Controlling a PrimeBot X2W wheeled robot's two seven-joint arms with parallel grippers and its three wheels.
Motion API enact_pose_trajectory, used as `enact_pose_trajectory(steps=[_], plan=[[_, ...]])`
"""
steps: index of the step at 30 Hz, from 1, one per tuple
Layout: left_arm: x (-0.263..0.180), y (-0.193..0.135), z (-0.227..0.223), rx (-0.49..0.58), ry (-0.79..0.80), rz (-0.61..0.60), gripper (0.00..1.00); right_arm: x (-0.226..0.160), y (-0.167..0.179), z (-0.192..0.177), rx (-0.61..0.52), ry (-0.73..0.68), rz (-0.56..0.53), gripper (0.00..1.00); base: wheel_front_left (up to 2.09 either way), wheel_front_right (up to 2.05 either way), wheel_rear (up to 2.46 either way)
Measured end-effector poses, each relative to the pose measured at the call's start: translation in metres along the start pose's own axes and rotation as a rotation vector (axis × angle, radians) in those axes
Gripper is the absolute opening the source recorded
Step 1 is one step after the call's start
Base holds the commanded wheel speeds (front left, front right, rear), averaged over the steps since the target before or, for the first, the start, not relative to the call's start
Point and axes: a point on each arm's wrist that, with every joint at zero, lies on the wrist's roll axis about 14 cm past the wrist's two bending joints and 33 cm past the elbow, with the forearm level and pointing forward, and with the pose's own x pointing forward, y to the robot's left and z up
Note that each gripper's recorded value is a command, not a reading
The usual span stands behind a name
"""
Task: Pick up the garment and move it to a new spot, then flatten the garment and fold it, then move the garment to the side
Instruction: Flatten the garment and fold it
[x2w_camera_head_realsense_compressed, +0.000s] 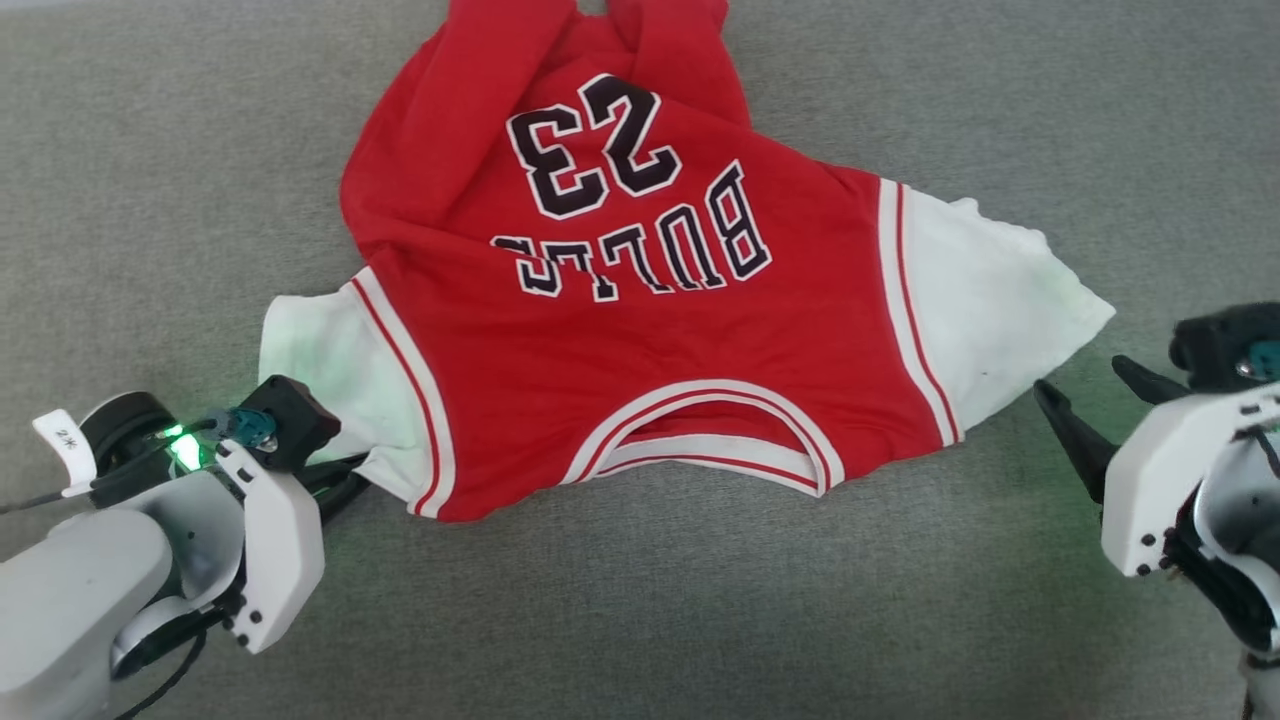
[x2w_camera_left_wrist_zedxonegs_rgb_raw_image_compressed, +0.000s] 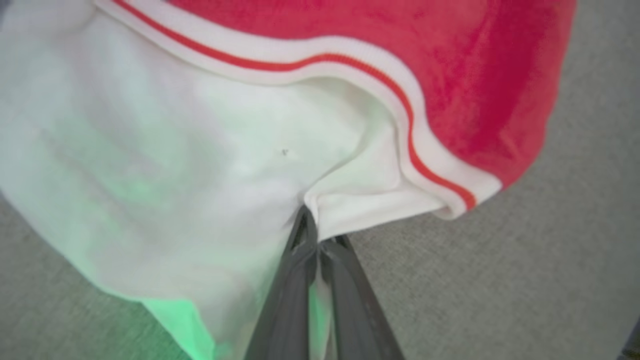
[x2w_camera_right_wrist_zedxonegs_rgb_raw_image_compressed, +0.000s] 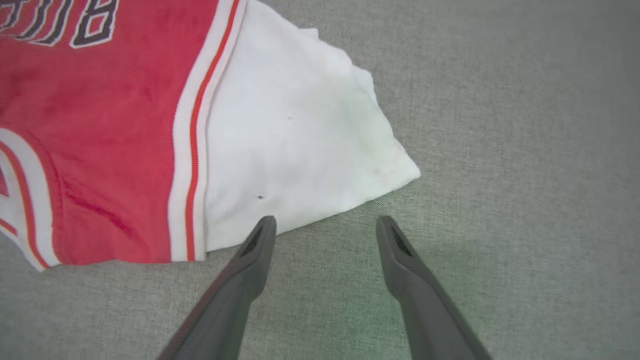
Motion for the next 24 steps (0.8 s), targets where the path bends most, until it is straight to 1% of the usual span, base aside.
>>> enact_pose_trajectory(steps=[2,6,9,13,15,19,20,21,22,24], plan=[[0.000,-0.002,0.000,-0.008,-0.009,-0.003,0.00,0.005,0.002,-0.004,-0.041,0.063,0.013,1.00,0.00,0.00,0.00],[0.003,-0.004,0.002,-0.016,-0.030,-0.009,0.00,0.021,0.010,-0.006,-0.073,0.166,0.052,1.00,0.00,0.00,0.00],[0.005,-0.004,0.002,-0.026,-0.040,-0.010,0.00,0.036,0.012,-0.009,-0.067,0.238,0.070,1.00,0.00,0.00,0.00],[0.009,-0.002,0.002,-0.041,-0.053,-0.009,0.00,0.054,0.010,-0.016,-0.120,0.327,0.067,1.00,0.00,0.00,0.00],[0.010,-0.001,0.001,-0.051,-0.056,-0.006,0.00,0.061,0.012,-0.023,-0.173,0.371,0.072,1.00,0.00,0.00,0.00],[0.011,0.000,-0.003,-0.074,-0.067,0.002,0.00,0.069,0.021,-0.032,-0.215,0.423,0.107,1.00,0.00,0.00,0.00],[0.011,0.000,-0.003,-0.079,-0.072,0.003,0.00,0.070,0.023,-0.034,-0.230,0.432,0.114,0.75,0.00,0.00,0.00],[0.011,0.000,-0.003,-0.083,-0.075,0.005,0.00,0.071,0.024,-0.035,-0.239,0.436,0.118,0.30,0.00,0.00,0.00],[0.011,0.000,-0.003,-0.086,-0.081,0.007,0.00,0.071,0.024,-0.035,-0.245,0.434,0.121,0.00,0.00,0.00,0.00],[0.011,0.000,-0.001,-0.099,-0.097,0.009,0.00,0.071,0.027,-0.035,-0.249,0.431,0.134,0.00,0.00,0.00,0.00]])
